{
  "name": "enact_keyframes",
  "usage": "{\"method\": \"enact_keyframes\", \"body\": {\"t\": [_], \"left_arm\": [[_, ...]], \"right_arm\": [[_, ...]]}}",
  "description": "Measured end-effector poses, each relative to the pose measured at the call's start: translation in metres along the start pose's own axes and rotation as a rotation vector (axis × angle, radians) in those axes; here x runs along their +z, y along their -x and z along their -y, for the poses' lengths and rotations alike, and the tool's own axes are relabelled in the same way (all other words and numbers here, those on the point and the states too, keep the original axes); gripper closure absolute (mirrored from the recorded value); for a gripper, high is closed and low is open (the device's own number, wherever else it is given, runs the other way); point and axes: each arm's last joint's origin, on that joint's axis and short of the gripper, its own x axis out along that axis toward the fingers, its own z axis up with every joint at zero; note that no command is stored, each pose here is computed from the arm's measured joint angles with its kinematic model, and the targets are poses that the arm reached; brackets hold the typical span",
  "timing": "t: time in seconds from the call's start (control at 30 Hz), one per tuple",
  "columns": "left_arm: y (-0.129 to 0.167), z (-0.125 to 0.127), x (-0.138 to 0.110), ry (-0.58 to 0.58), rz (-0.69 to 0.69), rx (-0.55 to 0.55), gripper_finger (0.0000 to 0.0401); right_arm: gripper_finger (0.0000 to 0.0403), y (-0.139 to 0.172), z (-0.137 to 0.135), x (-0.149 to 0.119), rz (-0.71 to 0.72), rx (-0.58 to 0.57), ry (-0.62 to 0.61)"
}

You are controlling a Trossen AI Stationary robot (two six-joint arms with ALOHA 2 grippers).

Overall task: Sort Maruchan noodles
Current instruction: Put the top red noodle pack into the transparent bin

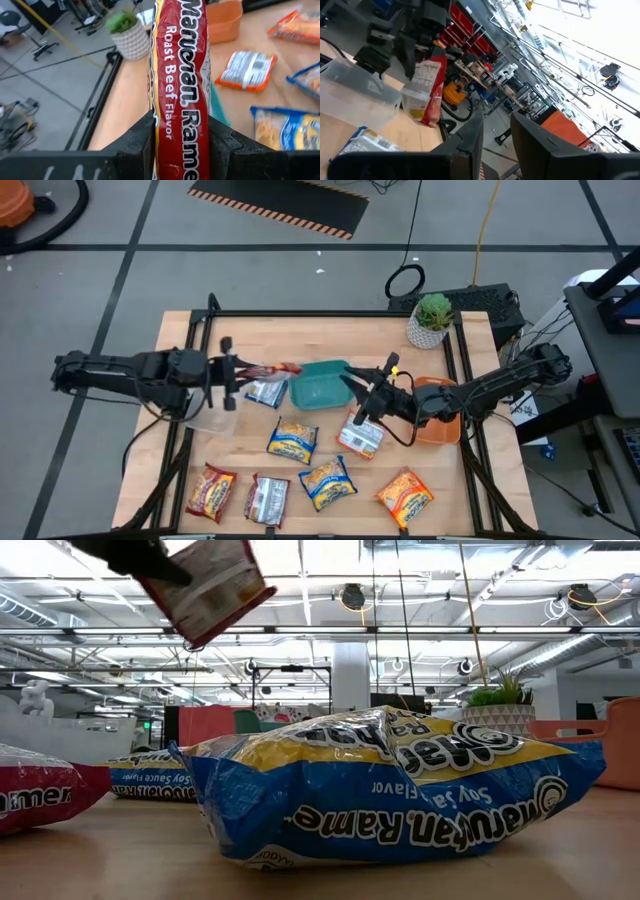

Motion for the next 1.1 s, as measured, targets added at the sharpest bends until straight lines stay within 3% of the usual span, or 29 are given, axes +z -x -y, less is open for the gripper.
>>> {"method": "enact_keyframes", "body": {"t": [0.2, 0.73, 0.97, 1.1], "left_arm": [[0.015, -0.003, -0.015, -0.026, -0.124, 0.082, 0.0281], [0.022, -0.001, -0.034, -0.011, -0.301, 0.048, 0.0281], [0.026, -0.002, -0.033, -0.007, -0.293, 0.049, 0.0281], [0.041, -0.01, -0.018, 0.133, -0.284, 0.073, 0.0281]], "right_arm": [[0.0308, 0.0, 0.0, 0.0, 0.0, 0.0, 0.0], [0.0308, 0.0, -0.001, -0.001, -0.01, 0.006, 0.032], [0.0308, 0.0, -0.001, -0.001, -0.012, 0.007, 0.036], [0.0308, 0.0, -0.001, -0.001, -0.012, 0.006, 0.034]]}}
